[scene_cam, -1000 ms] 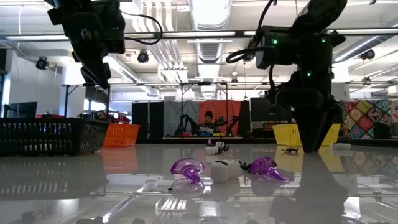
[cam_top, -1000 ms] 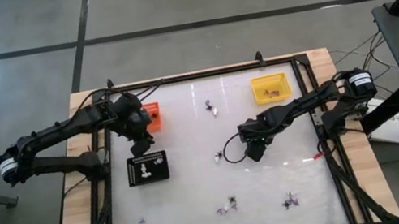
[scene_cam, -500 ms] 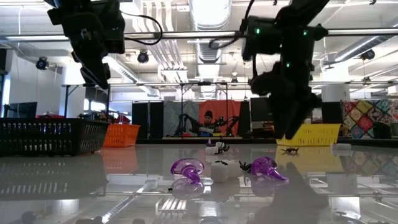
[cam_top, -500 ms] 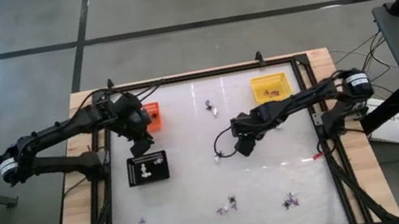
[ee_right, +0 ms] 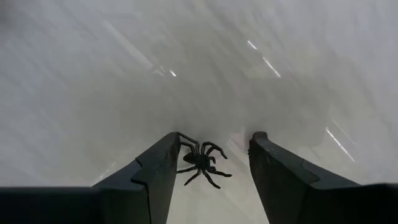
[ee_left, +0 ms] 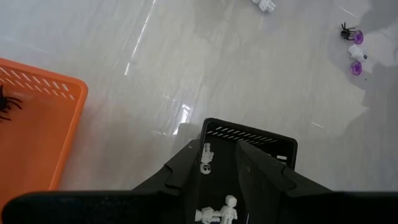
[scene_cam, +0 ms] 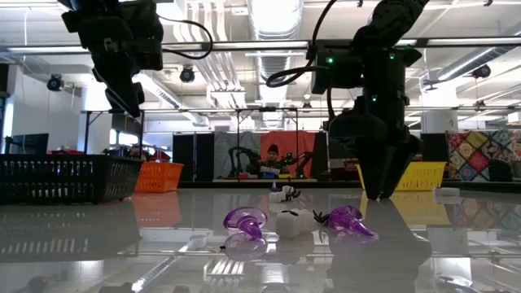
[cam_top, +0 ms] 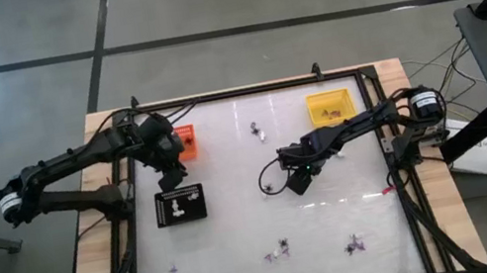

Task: Sort Halloween decoration
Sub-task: Put the black spider toy into the orange bin

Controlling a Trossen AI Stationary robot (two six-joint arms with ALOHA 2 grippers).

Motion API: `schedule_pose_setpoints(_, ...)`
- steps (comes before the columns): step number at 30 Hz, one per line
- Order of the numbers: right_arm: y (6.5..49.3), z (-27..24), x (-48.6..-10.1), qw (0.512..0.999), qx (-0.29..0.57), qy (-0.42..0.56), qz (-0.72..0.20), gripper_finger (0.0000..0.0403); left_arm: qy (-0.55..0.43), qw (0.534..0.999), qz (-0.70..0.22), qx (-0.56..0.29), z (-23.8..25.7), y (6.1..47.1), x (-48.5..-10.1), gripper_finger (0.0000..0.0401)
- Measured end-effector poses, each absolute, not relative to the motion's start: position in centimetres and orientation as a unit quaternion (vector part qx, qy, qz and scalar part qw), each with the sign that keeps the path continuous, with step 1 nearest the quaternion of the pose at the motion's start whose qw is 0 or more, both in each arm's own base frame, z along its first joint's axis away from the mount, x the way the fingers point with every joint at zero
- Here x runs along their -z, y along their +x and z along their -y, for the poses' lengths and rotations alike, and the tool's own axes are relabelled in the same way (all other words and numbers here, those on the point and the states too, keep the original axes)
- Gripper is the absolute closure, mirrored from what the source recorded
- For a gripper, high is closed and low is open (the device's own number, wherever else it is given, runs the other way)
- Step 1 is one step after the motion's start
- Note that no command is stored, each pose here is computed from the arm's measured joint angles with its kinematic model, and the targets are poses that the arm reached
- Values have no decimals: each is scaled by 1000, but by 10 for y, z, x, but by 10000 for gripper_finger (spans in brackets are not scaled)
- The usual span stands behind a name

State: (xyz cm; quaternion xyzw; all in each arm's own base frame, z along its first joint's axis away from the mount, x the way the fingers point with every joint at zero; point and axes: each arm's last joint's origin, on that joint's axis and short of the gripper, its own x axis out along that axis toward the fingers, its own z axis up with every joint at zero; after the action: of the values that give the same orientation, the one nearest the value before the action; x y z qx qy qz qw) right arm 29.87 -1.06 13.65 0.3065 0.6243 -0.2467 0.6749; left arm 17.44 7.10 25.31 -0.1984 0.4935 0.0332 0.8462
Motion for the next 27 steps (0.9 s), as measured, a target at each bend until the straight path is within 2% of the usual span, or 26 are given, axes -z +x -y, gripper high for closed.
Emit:
schedule_pose_setpoints(5,298,11,-136,661,242,334,-626,254,-198,846,-493,-33,-71,174,-253,315)
schedule_pose_setpoints(14,297,10,-136,653,238,347,-630,384,-191,848,-494,-29,-71,174,-253,315)
schedule_pose_setpoints(22,293,10,-154,659,250,366,-608,392,-191,848,-494,-29,-71,174,-253,315)
schedule_pose_setpoints(27,304,12,-180,695,245,374,-563,392,-188,848,-495,-27,-70,173,-254,315)
